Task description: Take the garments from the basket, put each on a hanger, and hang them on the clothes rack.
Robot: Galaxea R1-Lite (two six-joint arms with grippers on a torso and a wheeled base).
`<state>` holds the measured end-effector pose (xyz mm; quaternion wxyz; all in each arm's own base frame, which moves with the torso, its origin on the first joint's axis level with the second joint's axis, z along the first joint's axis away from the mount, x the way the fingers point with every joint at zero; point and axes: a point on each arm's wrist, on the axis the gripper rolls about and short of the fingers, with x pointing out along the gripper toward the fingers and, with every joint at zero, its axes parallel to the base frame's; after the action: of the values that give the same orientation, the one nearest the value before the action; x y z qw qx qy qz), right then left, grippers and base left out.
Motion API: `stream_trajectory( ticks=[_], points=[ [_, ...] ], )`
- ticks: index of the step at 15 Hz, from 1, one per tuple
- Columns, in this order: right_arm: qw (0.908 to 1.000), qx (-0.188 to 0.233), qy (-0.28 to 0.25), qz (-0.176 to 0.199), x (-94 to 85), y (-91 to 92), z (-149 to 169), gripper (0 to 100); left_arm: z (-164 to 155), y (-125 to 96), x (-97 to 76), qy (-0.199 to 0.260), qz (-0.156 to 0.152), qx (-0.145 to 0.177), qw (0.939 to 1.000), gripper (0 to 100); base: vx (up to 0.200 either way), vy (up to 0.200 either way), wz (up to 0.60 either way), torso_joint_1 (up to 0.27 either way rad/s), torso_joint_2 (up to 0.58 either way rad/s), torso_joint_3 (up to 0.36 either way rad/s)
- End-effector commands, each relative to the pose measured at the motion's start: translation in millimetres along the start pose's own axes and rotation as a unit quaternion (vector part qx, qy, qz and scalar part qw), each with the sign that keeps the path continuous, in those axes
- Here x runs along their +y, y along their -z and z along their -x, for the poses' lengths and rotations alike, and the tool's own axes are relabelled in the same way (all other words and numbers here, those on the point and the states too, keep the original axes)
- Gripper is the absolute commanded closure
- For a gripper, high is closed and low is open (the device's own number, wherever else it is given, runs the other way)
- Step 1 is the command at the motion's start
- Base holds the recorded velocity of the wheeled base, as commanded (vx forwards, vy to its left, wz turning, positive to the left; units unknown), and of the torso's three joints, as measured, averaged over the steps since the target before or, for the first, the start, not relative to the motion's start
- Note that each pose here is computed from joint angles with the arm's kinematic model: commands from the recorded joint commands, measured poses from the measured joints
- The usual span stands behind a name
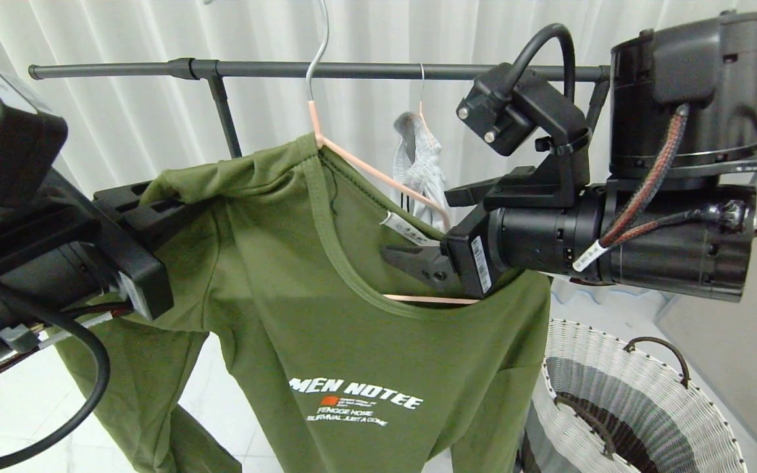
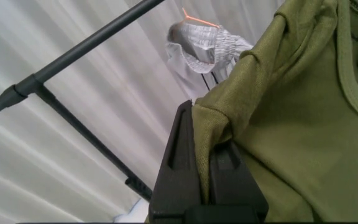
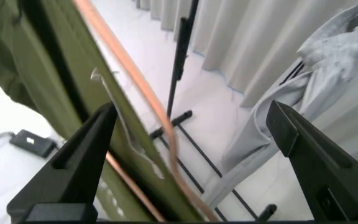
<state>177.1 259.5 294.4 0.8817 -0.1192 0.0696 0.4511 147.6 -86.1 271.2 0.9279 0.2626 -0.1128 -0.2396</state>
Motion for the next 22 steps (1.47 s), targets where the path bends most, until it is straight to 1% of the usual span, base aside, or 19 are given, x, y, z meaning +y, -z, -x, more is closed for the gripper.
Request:
stream_trajectory(
  ticks=[1,3,5,6,7,9,10,13,15,17,20,21,22],
  points=[
    [1.0000,0.006,0.000,0.004,-1.0,1.1,-2.0,0,0.9,3.0,-5.0,0.016,0.001,0.000,0.9999,100,0.000,0.000,0.00,0.000,0.00,0.000],
    [0.9998,0.015,0.000,0.011,-4.2,-1.1,-0.1,0,2.0,7.3,-8.3,0.030,0.000,0.001,0.9996,100,0.000,0.000,0.00,0.000,0.00,0.000],
    [0.9996,0.018,-0.018,0.013,-4.0,-1.7,2.5,0,0.8,7.2,-8.4,0.031,0.001,0.002,0.9995,100,0.000,0.000,0.00,0.000,0.00,0.000],
    [0.9984,0.024,-0.047,0.023,-2.3,-0.7,5.5,0,-0.3,7.8,-9.1,0.038,0.001,0.000,0.9993,100,0.000,0.000,0.00,0.000,0.00,0.000],
    [0.9969,0.029,-0.065,0.033,-1.4,0.6,6.9,0,-0.7,7.7,-9.8,0.048,0.001,-0.006,0.9988,100,0.000,0.000,0.00,0.000,0.00,0.000],
    [0.9943,0.037,-0.082,0.056,-0.4,3.1,6.7,0,-0.5,7.9,-10.3,0.057,-0.001,-0.011,0.9983,100,0.000,0.000,0.00,0.000,0.00,0.000],
    [0.9941,0.039,-0.084,0.057,0.3,3.7,5.7,0,-0.5,7.9,-10.3,0.057,-0.001,-0.011,0.9983,100,0.000,0.000,0.00,0.000,0.00,0.000],
    [0.9902,0.039,-0.121,0.059,10.0,4.3,5.4,0,-0.9,8.1,-10.5,0.057,-0.001,-0.010,0.9983,100,0.000,0.000,0.00,0.000,0.00,0.000],
    [0.9875,0.044,-0.139,0.058,12.9,4.8,8.2,0,-0.7,9.2,-11.2,0.058,-0.002,-0.008,0.9983,100,0.000,0.000,0.00,0.000,0.00,0.000],
    [0.9859,0.043,-0.151,0.058,13.9,3.2,10.1,0,-0.8,8.9,-11.0,0.058,-0.003,-0.009,0.9982,100,0.000,0.000,0.00,0.000,0.00,0.000],
    [0.9852,0.047,-0.154,0.057,15.3,5.1,8.0,0,0.3,7.8,-11.0,0.058,-0.003,-0.012,0.9982,100,0.000,0.000,0.00,0.000,0.00,0.000],
    [0.9852,0.048,-0.155,0.057,15.4,5.3,7.0,100,0.4,7.4,-11.6,0.060,-0.003,-0.013,0.9981,100,0.000,0.000,0.00,0.000,0.00,0.000],
    [0.9852,0.048,-0.155,0.057,15.4,5.3,7.0,100,0.4,7.4,-11.6,0.060,-0.003,-0.013,0.9981,100,0.000,0.000,0.00,0.000,0.00,0.000]
  ],
)
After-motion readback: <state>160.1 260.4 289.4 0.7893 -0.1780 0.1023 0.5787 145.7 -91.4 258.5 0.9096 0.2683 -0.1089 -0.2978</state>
